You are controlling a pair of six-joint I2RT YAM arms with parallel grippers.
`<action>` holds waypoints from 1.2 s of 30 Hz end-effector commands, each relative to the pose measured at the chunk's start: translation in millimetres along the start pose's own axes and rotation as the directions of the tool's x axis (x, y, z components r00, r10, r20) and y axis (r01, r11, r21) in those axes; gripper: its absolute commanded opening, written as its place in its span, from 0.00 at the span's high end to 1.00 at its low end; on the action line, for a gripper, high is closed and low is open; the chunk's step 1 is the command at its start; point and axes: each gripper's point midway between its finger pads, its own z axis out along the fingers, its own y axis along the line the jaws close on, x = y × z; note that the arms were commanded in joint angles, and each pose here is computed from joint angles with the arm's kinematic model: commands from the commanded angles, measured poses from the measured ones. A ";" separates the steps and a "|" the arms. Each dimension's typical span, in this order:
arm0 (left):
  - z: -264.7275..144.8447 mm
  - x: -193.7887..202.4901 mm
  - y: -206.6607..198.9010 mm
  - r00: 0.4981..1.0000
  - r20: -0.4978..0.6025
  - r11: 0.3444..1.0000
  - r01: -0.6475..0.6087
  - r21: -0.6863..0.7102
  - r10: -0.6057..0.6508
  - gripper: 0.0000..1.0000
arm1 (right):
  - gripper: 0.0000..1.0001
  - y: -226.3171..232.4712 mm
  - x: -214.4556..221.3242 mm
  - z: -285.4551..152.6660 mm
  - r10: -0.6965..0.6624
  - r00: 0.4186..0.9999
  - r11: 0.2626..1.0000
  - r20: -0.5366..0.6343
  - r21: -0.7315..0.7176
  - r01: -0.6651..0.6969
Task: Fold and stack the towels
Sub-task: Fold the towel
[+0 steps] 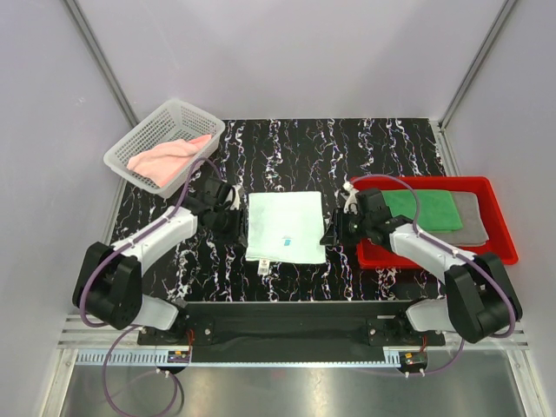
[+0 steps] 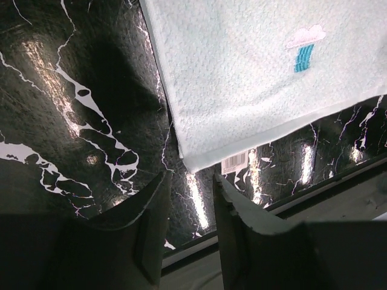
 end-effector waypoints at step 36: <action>-10.1 -112.0 17.4 0.957 0.267 0.991 0.129 -0.028 -0.117 0.63 | 0.64 -17.1 -100.2 24.4 -0.112 0.992 0.941 0.059 0.327 0.087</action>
